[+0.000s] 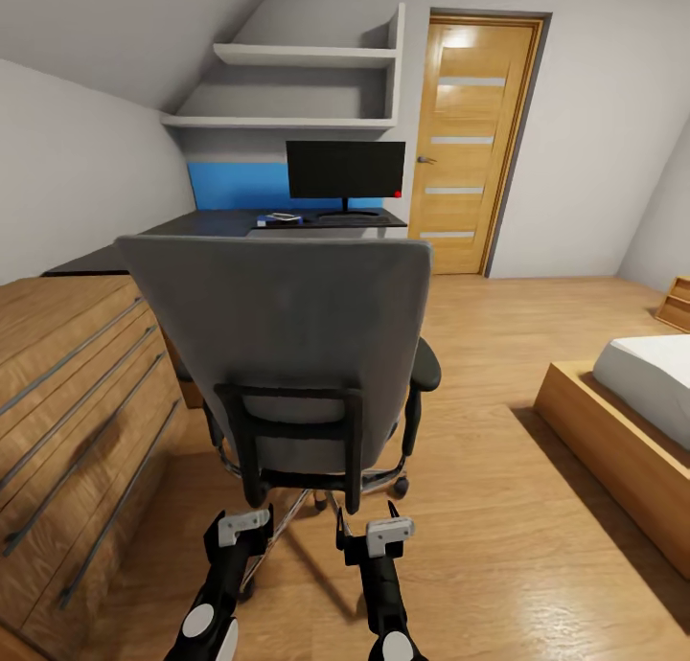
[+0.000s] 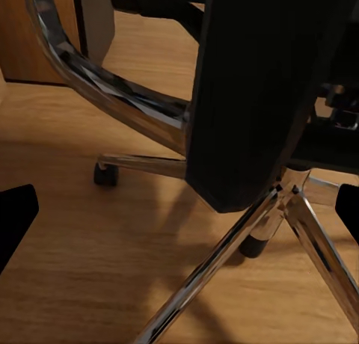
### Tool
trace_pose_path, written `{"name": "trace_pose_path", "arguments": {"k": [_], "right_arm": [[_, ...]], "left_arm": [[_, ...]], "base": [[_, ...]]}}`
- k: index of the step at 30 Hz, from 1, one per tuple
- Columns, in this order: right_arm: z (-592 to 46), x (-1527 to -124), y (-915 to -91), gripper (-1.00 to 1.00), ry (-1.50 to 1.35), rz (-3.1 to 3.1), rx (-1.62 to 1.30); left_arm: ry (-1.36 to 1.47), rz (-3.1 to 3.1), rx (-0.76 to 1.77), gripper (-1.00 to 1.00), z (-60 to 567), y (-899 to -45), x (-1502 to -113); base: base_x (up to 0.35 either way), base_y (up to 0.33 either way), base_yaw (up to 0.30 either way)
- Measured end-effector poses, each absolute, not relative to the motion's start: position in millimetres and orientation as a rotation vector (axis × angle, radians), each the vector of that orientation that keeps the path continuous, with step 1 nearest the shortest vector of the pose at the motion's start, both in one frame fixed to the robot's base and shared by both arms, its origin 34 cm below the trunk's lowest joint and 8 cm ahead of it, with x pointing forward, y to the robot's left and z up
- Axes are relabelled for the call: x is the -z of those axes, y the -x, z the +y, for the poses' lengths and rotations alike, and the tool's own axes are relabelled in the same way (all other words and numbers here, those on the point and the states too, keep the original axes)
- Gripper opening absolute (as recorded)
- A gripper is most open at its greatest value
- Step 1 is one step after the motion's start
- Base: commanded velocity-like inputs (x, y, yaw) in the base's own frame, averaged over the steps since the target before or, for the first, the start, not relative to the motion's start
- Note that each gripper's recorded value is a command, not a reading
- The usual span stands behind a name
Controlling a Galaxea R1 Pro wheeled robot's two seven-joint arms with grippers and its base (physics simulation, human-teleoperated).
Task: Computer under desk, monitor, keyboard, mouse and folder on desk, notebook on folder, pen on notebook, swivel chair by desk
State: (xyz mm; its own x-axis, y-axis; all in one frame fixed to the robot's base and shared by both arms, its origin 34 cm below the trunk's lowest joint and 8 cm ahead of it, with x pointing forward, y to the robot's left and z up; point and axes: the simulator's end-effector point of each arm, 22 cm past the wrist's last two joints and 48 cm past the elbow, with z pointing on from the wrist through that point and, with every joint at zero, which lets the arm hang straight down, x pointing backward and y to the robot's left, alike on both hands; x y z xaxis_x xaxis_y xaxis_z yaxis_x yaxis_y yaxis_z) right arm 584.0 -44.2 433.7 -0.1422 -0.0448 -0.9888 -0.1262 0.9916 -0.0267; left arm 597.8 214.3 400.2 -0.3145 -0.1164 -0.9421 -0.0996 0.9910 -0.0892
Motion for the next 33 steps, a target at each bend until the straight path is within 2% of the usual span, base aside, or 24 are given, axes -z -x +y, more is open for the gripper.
{"name": "trace_pose_path", "arguments": {"k": [11, 33], "right_arm": [[-44.3, -433.8, -584.0, 1.00, 0.129, 1.714, -0.070], [-43.4, -434.0, -583.7, 1.00, 0.137, 1.713, -0.069]], "left_arm": [[0.156, 1.894, 0.017, 1.00, 214.2, -597.8, -400.3], [0.145, 1.893, 0.018, 1.00, 213.1, -597.8, -400.7]], "base": [[0.054, -0.003, 0.000], [0.272, 0.000, 0.000]]}}
